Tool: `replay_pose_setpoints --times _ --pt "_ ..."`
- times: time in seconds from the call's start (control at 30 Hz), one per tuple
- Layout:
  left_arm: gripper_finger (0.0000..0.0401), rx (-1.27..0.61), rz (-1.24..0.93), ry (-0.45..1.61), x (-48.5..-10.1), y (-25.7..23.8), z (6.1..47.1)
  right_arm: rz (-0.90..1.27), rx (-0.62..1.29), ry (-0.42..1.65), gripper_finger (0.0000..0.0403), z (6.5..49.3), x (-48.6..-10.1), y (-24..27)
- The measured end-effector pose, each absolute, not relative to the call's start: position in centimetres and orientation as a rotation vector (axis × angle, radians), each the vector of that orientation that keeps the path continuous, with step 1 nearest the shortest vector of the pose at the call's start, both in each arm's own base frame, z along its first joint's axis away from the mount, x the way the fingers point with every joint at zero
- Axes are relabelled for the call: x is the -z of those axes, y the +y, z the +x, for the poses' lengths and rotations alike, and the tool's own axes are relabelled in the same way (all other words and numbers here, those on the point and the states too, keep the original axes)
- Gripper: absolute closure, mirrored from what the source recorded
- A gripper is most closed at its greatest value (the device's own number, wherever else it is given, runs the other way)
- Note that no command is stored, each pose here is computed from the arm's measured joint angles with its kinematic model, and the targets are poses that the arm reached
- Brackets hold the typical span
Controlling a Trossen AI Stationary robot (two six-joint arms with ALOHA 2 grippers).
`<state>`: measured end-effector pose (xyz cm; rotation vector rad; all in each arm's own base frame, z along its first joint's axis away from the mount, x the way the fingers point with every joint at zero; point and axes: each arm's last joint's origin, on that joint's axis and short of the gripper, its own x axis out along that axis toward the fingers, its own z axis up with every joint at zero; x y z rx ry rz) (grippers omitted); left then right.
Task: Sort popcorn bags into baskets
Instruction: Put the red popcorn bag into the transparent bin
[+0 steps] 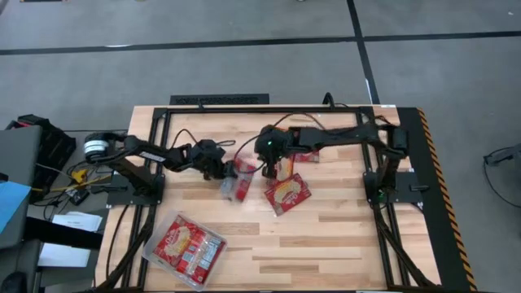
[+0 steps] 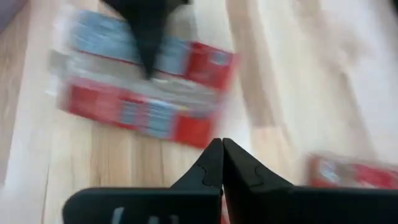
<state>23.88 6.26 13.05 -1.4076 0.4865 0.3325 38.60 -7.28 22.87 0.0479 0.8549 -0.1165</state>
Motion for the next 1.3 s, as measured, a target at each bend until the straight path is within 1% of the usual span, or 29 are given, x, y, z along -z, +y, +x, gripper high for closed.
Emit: replay_pose_setpoints --times 0.13,0.2,0.27,0.37,0.43,0.5,0.6,0.73,0.83,0.97,1.1,1.23,1.3 --pt "0.0397 -0.166 -1.385 0.399 -18.0 4.3 23.5 -0.002 0.154 0.861 0.0391 36.3 -26.0 -7.5" --pt "0.0398 -0.126 -1.375 0.420 -20.0 2.6 22.6 -0.032 0.184 0.876 0.0387 35.2 -27.2 -7.5" --pt "0.0398 -0.120 -1.367 0.450 -21.7 0.8 21.3 -0.047 0.206 0.890 0.0380 34.1 -28.2 -7.3" --pt "0.0399 -0.161 -1.359 0.419 -24.2 -1.8 19.0 -0.052 0.217 0.897 0.0371 32.9 -29.3 -7.1" --pt "0.0399 -0.200 -1.369 0.433 -24.9 -3.6 17.3 -0.051 0.218 0.896 0.0370 32.4 -29.6 -7.0" --pt "0.0399 -0.222 -1.390 0.465 -25.0 -5.2 15.6 -0.046 0.220 0.907 0.0372 32.0 -29.5 -6.9" --pt "0.0399 -0.191 -1.461 0.482 -25.4 -7.5 13.7 -0.041 0.219 0.934 0.0382 31.9 -29.0 -6.9" --pt "0.0400 -0.171 -1.524 0.548 -24.8 -10.5 11.9 -0.039 0.211 0.972 0.0390 31.7 -27.9 -6.7" --pt "0.0400 -0.132 -1.561 0.567 -24.6 -12.6 10.9 -0.043 0.202 0.970 0.0386 31.8 -27.7 -6.4" --pt "0.0400 -0.088 -1.542 0.618 -23.9 -14.8 10.1 -0.041 0.199 0.975 0.0373 31.8 -27.6 -6.3" --pt "0.0400 -0.134 -1.541 0.664 -22.7 -15.9 9.5 -0.018 0.214 0.973 0.0370 31.8 -27.6 -6.4" --pt "0.0400 -0.187 -1.591 0.700 -22.0 -16.4 9.1 -0.011 0.216 0.972 0.0381 31.8 -27.6 -6.4" --pt "0.0400 -0.233 -1.611 0.677 -22.0 -16.4 8.8 -0.010 0.212 0.973 0.0387 31.8 -27.6 -6.2"
